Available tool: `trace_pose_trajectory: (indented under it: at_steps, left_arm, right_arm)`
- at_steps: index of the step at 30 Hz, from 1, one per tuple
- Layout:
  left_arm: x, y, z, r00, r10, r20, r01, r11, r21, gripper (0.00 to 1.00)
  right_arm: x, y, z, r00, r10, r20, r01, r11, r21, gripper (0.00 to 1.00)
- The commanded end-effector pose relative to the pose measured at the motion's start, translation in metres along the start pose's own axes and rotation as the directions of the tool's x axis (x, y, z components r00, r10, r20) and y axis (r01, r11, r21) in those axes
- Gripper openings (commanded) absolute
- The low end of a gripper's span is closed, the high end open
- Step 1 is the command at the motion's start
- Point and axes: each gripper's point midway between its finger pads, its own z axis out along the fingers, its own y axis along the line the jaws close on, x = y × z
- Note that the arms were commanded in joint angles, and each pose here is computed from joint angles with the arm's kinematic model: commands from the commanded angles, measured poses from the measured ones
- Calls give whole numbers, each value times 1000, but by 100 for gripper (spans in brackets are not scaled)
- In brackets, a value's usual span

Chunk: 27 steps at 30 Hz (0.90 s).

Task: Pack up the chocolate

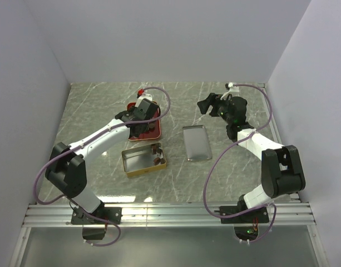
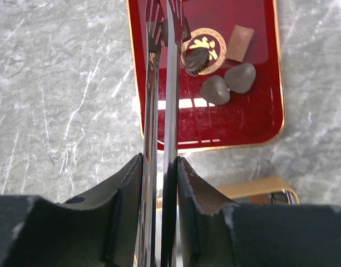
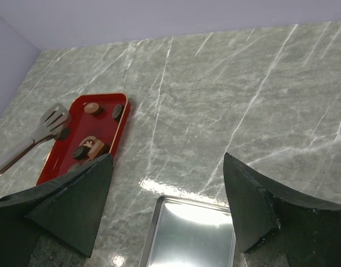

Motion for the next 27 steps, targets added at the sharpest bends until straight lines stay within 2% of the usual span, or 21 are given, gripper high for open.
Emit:
trace_pose_trajectory:
  at_steps: [1,12,27]
  left_arm:
    - [-5,1,-19,1000,-12,20,11,999,45,33]
    - [7,-14,-92,998,-47,33,37,964,264,34]
    - [49,-16,-149,998,8,-68,24,889,458,34]
  right_arm:
    - [-33,11,1,997,-25,77,28,999,-35,87]
    - [-34,16,-1,997,-21,80,25,998,-51,87]
    - [-33,16,1,997,-21,77,25,998,-55,87]
